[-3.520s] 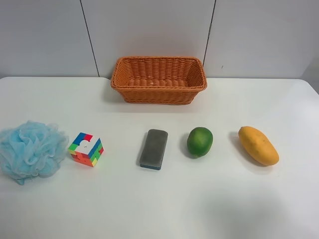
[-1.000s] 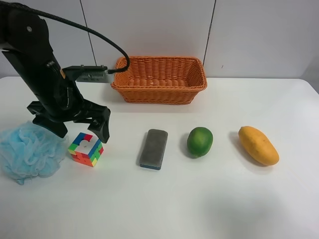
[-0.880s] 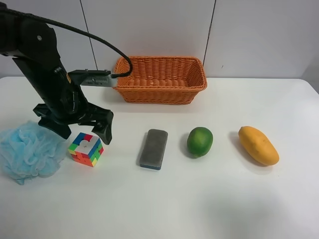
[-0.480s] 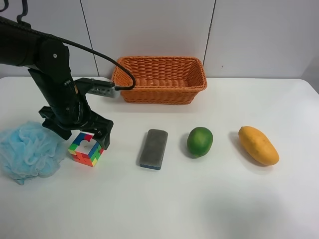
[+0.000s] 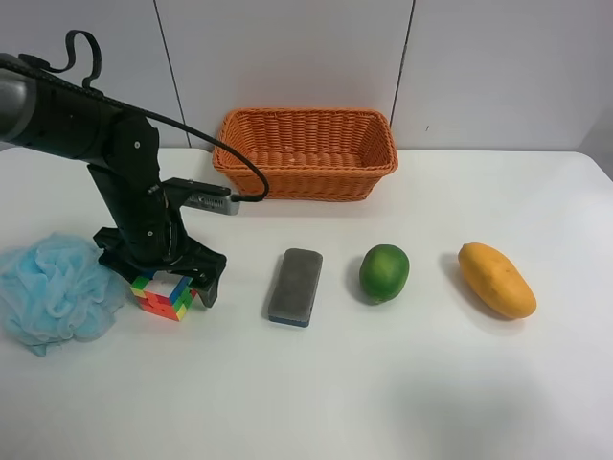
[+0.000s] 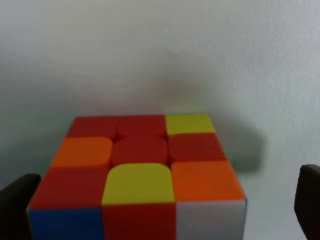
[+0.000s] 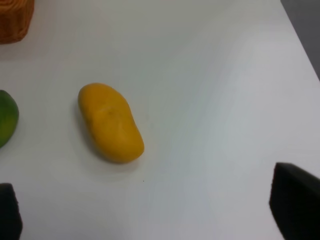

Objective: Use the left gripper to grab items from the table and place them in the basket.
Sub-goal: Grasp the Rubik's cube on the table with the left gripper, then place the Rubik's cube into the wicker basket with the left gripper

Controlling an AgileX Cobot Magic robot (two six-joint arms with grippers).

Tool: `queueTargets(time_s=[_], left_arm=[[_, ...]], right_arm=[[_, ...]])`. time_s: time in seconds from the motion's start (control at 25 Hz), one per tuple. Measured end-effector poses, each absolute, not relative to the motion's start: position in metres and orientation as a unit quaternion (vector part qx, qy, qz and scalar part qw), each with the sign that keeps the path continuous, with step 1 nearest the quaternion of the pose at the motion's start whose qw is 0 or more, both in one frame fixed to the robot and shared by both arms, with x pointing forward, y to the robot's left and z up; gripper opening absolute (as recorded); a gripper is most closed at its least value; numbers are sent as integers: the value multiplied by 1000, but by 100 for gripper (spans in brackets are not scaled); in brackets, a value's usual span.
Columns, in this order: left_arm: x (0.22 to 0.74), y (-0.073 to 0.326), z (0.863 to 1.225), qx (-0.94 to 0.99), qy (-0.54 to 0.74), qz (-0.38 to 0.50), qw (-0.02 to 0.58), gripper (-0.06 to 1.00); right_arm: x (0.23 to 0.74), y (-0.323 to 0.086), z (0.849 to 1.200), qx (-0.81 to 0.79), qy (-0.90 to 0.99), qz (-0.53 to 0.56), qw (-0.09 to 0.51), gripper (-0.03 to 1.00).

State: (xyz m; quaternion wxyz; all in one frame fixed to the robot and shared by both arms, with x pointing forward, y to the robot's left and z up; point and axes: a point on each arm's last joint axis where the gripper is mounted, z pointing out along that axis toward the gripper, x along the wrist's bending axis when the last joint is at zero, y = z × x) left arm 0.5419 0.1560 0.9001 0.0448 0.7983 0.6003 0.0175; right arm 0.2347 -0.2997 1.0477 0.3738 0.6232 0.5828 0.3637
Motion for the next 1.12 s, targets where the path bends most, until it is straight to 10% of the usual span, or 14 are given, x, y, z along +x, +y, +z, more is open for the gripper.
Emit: queueTargets(time_s=[0.24,0.72,1.12], left_arm=[[542,156,898,798,601,17,44,56],[544,155,909,797,601,19,49,56],[572,140,1017,791,598,44,119,56]], right_arm=[[235,-300,1048,623,583,364,374,99],[235,-300,1048,623,583,364,374,99],[235,-300,1048,623,583,364,374,99]])
